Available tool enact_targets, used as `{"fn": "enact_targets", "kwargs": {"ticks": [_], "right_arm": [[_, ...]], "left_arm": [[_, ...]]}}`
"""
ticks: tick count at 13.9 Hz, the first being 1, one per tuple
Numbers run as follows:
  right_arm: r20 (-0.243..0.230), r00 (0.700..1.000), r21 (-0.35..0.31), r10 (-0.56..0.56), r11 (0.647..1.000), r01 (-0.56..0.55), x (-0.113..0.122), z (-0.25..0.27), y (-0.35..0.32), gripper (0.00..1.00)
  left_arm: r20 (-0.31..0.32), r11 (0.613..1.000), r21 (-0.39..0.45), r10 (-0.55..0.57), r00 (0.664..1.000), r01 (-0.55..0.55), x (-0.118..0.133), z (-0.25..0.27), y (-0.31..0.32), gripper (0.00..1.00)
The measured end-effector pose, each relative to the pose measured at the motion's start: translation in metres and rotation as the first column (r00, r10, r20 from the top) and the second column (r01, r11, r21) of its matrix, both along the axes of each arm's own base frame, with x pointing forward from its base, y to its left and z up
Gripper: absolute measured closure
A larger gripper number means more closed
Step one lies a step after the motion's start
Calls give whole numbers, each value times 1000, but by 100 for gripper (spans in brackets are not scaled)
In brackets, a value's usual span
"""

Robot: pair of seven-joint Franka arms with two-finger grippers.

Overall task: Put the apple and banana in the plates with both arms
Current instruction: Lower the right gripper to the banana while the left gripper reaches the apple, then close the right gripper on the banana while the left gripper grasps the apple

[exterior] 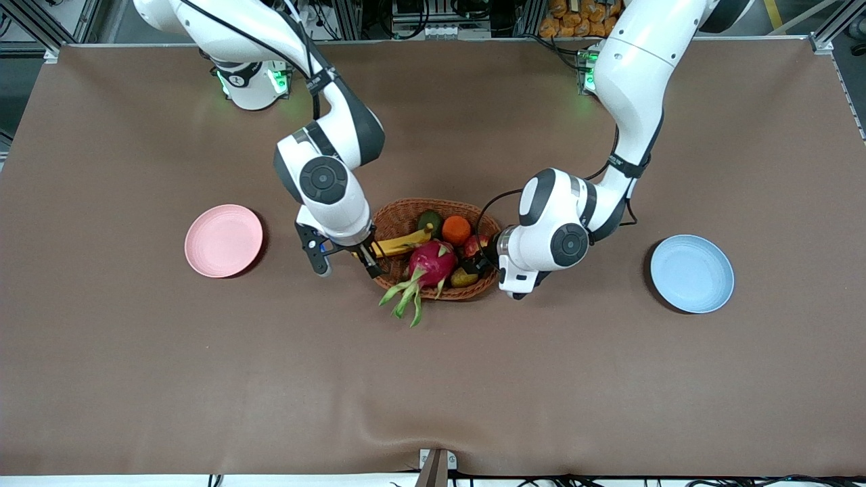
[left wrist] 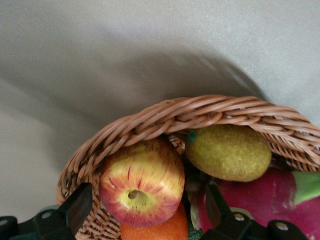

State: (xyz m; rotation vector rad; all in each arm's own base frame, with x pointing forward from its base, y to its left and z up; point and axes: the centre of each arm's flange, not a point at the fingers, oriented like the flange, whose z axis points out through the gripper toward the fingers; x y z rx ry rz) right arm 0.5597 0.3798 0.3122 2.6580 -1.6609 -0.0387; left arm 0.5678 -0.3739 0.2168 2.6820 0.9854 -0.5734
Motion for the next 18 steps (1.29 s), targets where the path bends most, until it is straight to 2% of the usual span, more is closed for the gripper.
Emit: {"fn": "enact_targets", "kwargs": {"ticks": [6,7,9,10,15,16,18], "right_arm": [[-21,1000,-15,-1,1000,1,-12,-27,17,0],[-23,1000,-17,-1,1000,1,-11,-34,17,0],[-30,1000,-22,2,1000,-2,-13,-46,19,0],[-34,999,-25,7,1000,-7,-15,-52,22,0],[-47,998,-35,31,999,-33,-26,-71,35,0],[-48,998,-36,34,999,-35,-27,-72,37,7],[-48,998,-36,34,999,-36,-28,-72,37,29]], "left_arm": [[2,1000,-4,6,1000,-6,-3,-8,-5,1],[1,1000,-3,5,1000,-5,-3,-9,-6,4],[2,1000,-4,4,1000,-4,-3,-9,-6,26],[3,1000,-4,4,1000,-4,-3,-8,-7,28],[-11,1000,-20,-11,1000,11,2,16,-7,28],[-20,999,-27,-23,1000,23,4,33,-7,28],[-27,999,-40,-33,999,32,9,71,3,28]]}}
